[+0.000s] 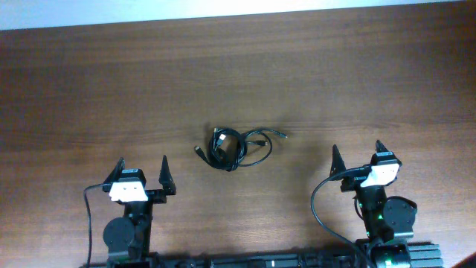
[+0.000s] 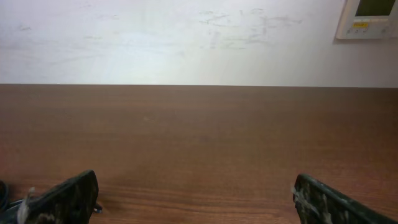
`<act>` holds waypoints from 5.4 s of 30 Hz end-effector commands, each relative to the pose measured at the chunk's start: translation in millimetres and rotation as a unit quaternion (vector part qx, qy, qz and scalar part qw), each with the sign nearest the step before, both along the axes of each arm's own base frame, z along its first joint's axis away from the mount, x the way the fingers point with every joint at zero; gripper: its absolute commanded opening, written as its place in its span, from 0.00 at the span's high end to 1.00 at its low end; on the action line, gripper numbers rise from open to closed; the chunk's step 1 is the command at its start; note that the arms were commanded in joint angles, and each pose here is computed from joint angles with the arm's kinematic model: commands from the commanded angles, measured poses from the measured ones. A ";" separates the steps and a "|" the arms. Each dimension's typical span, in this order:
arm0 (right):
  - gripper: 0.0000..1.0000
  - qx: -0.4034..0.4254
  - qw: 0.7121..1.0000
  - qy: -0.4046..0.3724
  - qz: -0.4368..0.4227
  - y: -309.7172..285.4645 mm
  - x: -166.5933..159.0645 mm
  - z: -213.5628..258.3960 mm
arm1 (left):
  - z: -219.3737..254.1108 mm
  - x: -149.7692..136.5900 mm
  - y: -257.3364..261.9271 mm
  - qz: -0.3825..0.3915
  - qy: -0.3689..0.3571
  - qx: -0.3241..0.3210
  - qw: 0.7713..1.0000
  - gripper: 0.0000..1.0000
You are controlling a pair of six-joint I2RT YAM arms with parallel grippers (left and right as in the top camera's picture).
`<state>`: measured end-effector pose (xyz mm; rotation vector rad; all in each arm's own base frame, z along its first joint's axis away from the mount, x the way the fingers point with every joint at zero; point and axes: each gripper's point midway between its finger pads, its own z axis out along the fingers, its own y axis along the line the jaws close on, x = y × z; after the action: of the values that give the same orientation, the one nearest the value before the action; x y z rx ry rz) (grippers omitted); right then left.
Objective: Untangle cables
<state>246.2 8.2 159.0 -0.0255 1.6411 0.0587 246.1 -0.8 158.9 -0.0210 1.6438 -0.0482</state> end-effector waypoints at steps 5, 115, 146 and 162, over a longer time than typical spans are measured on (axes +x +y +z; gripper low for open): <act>0.01 -0.002 1.000 0.001 -0.012 -4.5 -0.2 -2.2 | -1.5 -0.1 -3.6 -0.010 0.001 0.009 1.000 0.01; 0.01 -0.002 1.000 0.001 -0.012 -4.5 -0.2 -2.2 | -139.4 138.4 -200.6 -0.369 0.331 0.506 0.706 0.37; 0.02 0.280 0.920 0.128 0.242 90.4 -2.8 48.4 | 67.6 72.0 -132.2 -0.078 0.323 0.076 0.940 1.00; 0.51 0.394 0.779 0.204 0.443 271.3 47.7 81.3 | 37.0 47.9 -120.3 -0.021 0.392 0.079 0.916 1.00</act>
<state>281.4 278.0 237.1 -0.2467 1.7968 1.6285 296.6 -108.1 194.3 0.0587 2.4528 0.0952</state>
